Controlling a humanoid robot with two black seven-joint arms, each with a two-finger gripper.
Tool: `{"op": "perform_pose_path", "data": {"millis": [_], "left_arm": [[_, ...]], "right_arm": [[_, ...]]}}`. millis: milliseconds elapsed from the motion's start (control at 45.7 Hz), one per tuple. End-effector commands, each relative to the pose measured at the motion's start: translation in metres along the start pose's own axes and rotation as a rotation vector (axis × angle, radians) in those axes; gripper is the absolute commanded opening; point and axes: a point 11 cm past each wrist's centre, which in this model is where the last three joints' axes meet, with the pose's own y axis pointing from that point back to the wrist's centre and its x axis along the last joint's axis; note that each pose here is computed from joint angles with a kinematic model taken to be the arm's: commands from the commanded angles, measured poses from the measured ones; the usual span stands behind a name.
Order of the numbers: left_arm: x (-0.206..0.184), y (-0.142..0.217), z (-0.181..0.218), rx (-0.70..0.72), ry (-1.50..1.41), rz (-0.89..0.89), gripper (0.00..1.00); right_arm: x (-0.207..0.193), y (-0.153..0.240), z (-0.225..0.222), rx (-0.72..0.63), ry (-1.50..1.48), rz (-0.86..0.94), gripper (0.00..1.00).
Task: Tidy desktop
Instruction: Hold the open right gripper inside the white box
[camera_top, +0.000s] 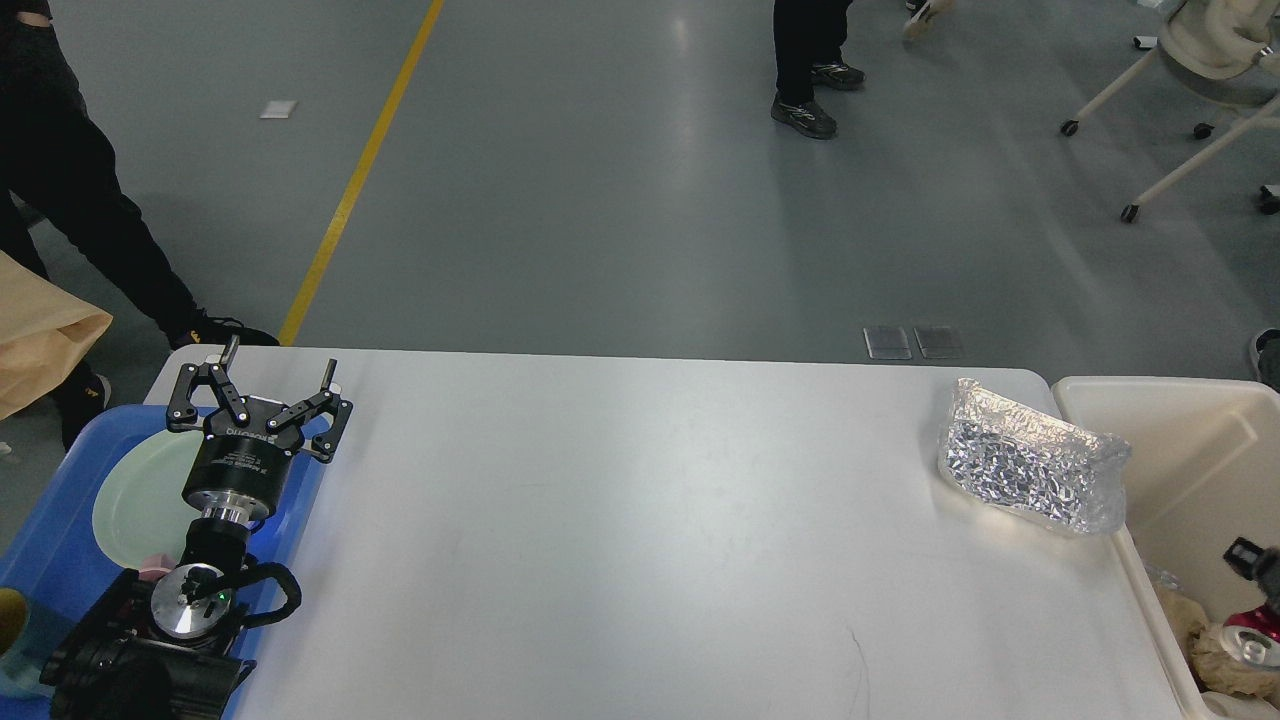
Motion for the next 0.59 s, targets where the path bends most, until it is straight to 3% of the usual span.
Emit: {"op": "perform_pose_path", "data": {"millis": [0, 569], "left_arm": [[0.0, 0.0, 0.0, -0.001, 0.0, -0.001, 0.96], [0.0, 0.0, 0.0, 0.0, 0.001, -0.001, 0.96]], "right_arm": [[-0.044, -0.011, 0.003, -0.012, 0.041, 0.039, 0.0], [-0.057, -0.012, 0.0, -0.013, 0.019, 0.059, 0.0]]}}
